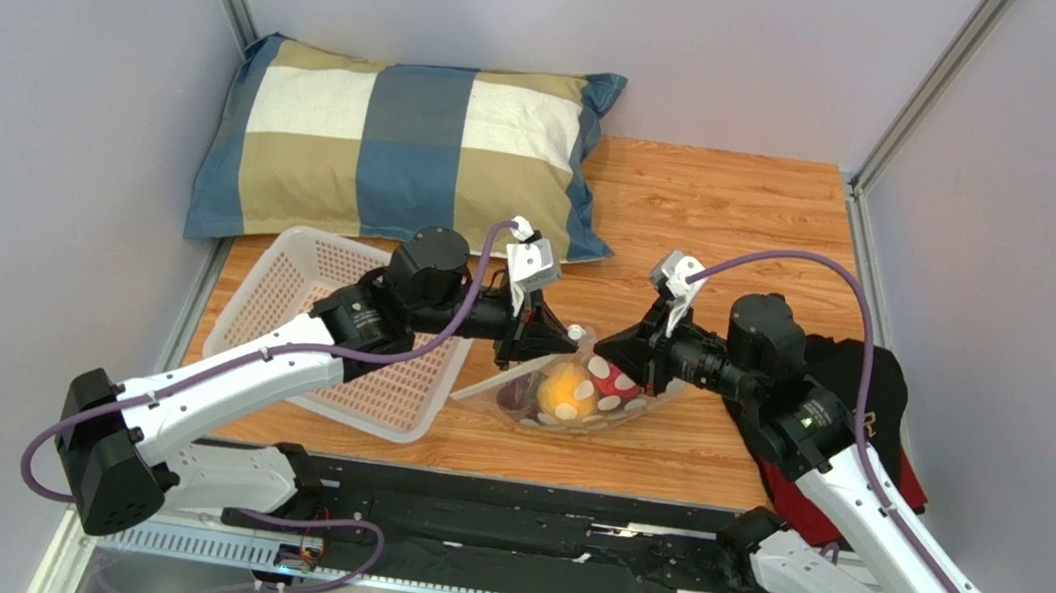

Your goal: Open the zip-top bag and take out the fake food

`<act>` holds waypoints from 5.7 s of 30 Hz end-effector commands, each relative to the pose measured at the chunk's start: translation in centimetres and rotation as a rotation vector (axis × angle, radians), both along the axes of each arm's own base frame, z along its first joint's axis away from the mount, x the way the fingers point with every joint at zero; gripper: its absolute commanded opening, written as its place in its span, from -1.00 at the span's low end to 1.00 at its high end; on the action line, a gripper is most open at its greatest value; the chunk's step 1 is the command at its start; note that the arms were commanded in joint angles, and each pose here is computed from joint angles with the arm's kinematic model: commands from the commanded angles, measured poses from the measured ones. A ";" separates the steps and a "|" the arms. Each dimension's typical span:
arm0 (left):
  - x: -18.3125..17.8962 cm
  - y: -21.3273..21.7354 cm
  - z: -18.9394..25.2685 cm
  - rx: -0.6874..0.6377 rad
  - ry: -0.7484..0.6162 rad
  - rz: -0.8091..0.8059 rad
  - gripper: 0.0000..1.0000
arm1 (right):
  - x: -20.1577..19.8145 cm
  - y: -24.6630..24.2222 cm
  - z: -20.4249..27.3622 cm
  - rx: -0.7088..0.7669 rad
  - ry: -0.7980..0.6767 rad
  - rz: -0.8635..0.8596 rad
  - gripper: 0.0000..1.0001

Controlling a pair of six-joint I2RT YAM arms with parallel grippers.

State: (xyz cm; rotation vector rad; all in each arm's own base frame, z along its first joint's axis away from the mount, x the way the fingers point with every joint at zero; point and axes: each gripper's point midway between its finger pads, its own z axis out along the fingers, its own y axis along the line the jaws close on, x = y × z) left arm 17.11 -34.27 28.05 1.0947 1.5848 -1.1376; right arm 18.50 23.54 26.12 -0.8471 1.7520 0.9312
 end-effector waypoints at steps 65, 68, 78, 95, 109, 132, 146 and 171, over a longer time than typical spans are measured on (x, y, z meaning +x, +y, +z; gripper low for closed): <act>-3.5 1.8 6.7 -0.137 -0.096 -0.110 -0.82 | -2.4 4.0 1.9 0.014 -0.025 0.356 -1.00; -3.4 2.4 7.8 -0.175 -0.129 -0.080 -0.27 | -2.7 3.8 1.6 -0.003 -0.020 0.359 -1.00; -3.2 1.0 7.3 -0.134 -0.109 -0.143 -0.17 | -3.4 3.6 1.6 0.006 -0.016 0.390 -1.00; -1.9 0.0 6.3 -0.099 -0.112 -0.125 -0.83 | -3.7 3.7 2.2 0.015 -0.003 0.399 -1.00; -2.4 0.6 6.8 -0.113 -0.106 -0.120 -1.00 | -2.9 3.2 3.9 0.037 -0.038 0.312 0.02; -1.8 10.0 -2.4 -0.014 0.121 0.391 -1.00 | 1.5 -1.2 5.8 0.166 -0.081 -0.030 -1.00; -8.1 12.6 -5.6 -0.070 0.377 0.318 -1.00 | 3.8 -2.6 4.1 0.156 -0.044 -0.063 -1.00; -1.2 1.1 5.7 -0.080 -0.086 -0.029 -0.24 | -1.2 -0.6 3.7 0.172 -0.007 0.330 -1.00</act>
